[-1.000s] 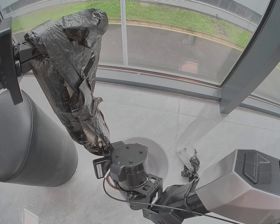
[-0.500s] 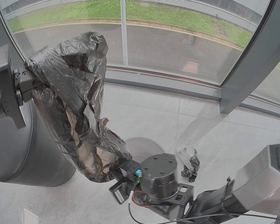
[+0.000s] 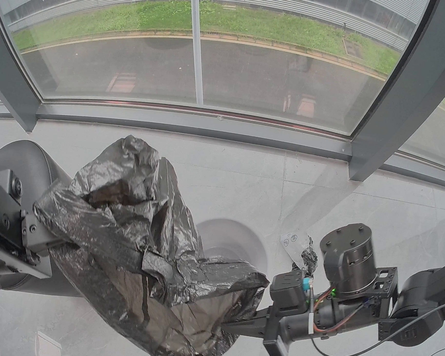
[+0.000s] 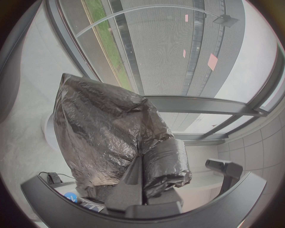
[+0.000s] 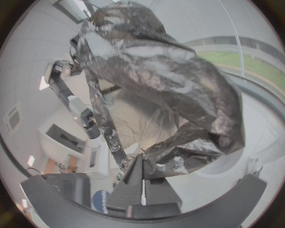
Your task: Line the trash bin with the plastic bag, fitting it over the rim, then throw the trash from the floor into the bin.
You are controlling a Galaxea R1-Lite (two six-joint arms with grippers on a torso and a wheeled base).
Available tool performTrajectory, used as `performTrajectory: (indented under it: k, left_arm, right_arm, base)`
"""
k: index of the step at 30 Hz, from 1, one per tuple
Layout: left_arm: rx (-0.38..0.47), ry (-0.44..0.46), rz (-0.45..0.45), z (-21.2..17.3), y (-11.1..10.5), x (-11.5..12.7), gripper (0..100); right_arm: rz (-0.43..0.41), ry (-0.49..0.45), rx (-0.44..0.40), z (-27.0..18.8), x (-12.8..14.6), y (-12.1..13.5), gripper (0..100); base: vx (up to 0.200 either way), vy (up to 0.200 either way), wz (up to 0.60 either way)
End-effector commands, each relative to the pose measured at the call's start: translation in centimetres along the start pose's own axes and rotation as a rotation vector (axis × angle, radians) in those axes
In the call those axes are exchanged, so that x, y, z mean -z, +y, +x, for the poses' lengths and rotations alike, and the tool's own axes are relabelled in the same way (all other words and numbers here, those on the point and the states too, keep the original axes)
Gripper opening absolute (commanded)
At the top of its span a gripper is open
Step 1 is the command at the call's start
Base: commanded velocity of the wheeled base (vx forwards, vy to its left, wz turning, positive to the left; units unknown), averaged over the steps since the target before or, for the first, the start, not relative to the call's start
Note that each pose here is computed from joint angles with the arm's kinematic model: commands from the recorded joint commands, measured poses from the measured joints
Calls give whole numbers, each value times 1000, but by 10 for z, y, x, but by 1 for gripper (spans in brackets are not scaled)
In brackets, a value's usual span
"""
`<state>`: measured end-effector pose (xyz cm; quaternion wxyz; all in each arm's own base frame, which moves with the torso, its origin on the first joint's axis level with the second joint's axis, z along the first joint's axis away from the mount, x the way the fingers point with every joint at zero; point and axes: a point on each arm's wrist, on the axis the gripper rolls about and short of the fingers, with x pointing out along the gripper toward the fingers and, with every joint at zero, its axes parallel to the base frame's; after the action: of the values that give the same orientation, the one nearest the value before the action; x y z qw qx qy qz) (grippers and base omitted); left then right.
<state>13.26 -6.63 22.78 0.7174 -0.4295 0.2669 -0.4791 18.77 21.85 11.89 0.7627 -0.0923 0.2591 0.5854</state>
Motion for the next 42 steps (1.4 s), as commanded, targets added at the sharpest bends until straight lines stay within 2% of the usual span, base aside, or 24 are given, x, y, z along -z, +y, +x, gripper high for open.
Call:
performTrajectory:
  k: [1,2,8,14,22,34,42]
  left_arm:
    - [-25,35,-25,-8,24,10,0]
    - [-37,66,-55,-5,32,11,0]
    - [-64,134,-105,5,51,9,0]
    - [-48,220,-123,13,64,7,0]
    - [-37,263,-147,25,77,2,0]
    - [2,302,-120,48,94,-1,0]
    - [38,308,-84,74,124,-4,0]
  right_arm:
    - [52,-40,-39,-39,-6,1,0]
    - [84,-23,-103,-43,-4,3,0]
    - [178,32,-222,-50,4,10,0]
    - [204,50,-255,-56,15,12,0]
    - [238,37,-308,-69,27,12,0]
    - [293,23,-253,-71,33,-9,0]
    - [346,13,-196,-49,48,-45,0]
  base:
    - [0,0,0]
    - [0,0,0]
    - [0,0,0]
    - [0,0,0]
    - [0,0,0]
    - [0,0,0]
    - [0,0,0]
